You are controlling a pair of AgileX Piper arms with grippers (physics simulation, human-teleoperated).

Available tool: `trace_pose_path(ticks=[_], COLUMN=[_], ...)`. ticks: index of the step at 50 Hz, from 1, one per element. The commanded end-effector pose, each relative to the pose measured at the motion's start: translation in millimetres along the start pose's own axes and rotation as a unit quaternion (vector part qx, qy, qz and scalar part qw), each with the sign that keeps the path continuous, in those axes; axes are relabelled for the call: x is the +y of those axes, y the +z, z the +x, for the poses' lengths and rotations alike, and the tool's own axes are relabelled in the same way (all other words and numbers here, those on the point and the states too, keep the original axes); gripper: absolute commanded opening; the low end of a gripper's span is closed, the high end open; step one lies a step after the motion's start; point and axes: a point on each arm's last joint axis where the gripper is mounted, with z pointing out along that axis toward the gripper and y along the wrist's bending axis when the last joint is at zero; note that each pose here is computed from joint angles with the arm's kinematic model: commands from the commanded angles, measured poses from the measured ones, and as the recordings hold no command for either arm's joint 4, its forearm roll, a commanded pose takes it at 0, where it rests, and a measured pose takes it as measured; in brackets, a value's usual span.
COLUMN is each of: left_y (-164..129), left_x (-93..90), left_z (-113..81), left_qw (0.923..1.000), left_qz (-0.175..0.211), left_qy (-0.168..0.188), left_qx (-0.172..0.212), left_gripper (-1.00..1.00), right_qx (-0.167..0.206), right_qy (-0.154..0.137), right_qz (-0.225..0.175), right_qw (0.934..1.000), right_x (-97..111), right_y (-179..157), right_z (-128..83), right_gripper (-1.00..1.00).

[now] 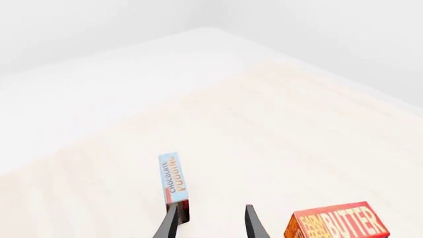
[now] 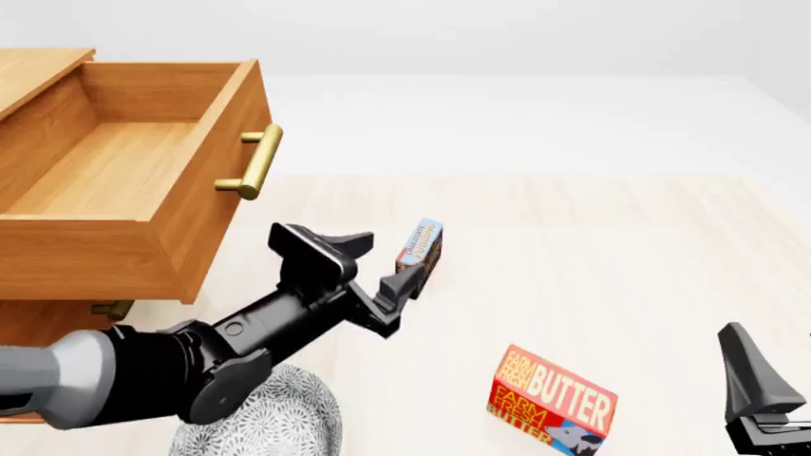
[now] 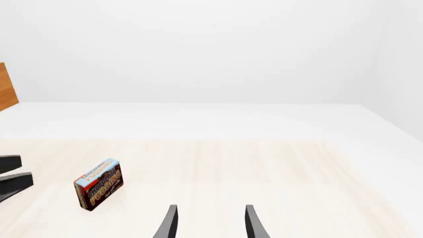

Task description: Put the chocolate pudding in the top drawer of the cabinet and close it.

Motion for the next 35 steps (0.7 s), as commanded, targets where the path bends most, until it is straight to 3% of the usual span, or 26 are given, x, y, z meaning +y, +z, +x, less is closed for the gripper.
trace_pose_path(ticks=[1,19,35], left_y=[8.8,15.6,30.9], left_x=[9.8,24.5,29.5], left_z=[4.4,15.9,23.5], left_qw=[0.9997,0.9968,0.9953], left_qz=[-0.016,-0.039,-0.047], left_qy=[-0.017,-0.069,-0.079], left_qx=[0.007,0.014,0.032], left_gripper=[1.00,1.00,1.00], right_qx=[0.000,0.000,0.000], right_qy=[0.000,0.000,0.000], right_qz=[0.000,0.000,0.000], right_qw=[1.0000,1.0000,1.0000], right_x=[0.0,0.0,0.0], right_y=[0.0,0.0,0.0], right_z=[0.0,0.0,0.0], right_gripper=[1.00,1.00,1.00])
